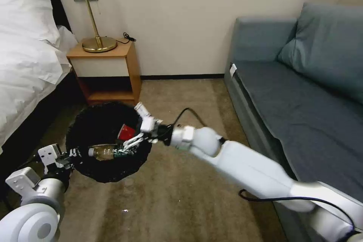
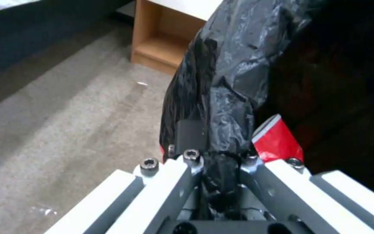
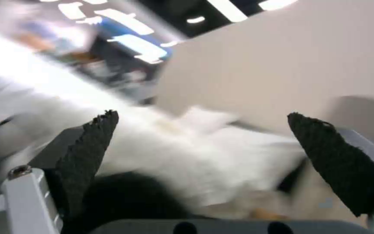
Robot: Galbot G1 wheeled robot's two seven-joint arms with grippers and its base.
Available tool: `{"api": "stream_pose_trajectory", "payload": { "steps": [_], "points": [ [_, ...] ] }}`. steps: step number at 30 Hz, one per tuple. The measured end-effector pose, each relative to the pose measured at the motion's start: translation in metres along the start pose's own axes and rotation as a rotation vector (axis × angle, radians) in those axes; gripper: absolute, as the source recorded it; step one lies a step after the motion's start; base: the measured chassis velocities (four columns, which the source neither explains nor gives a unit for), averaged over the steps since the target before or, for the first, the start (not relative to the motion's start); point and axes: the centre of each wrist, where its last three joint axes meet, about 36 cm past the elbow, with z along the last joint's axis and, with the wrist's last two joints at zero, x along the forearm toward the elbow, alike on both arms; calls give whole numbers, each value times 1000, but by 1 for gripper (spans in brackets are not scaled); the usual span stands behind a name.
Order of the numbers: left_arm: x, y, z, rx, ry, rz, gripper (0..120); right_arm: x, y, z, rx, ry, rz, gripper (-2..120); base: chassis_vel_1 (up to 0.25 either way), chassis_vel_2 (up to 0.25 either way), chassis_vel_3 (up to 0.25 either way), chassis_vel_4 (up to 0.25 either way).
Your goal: Pick up the trash bin, then pick up the garbage on the floor and place it into the trash bin.
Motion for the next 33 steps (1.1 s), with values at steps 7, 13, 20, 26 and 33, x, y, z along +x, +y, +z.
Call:
{"api": "stream_pose_trajectory", "payload": {
  "steps": [7, 13, 20, 26, 33],
  "points": [
    [-2, 8, 0, -1, -1, -17, 1, 30, 4, -38, -77, 126, 606, 100, 0, 0, 0, 0],
    [6, 6, -4, 9, -2, -27, 1, 99, 45, -29, -74, 327, 951, 100, 0, 0, 0, 0],
    [8, 5, -5, 19, 0, -31, 1, 137, 83, -22, -48, 414, 987, 100, 0, 0, 0, 0],
    [7, 2, -3, 35, 0, -27, 1, 157, 119, -15, -84, 457, 953, 100, 0, 0, 0, 0],
    [6, 0, -3, 41, -2, -23, 1, 168, 136, -5, -102, 493, 904, 100, 0, 0, 0, 0]
  ]
}}
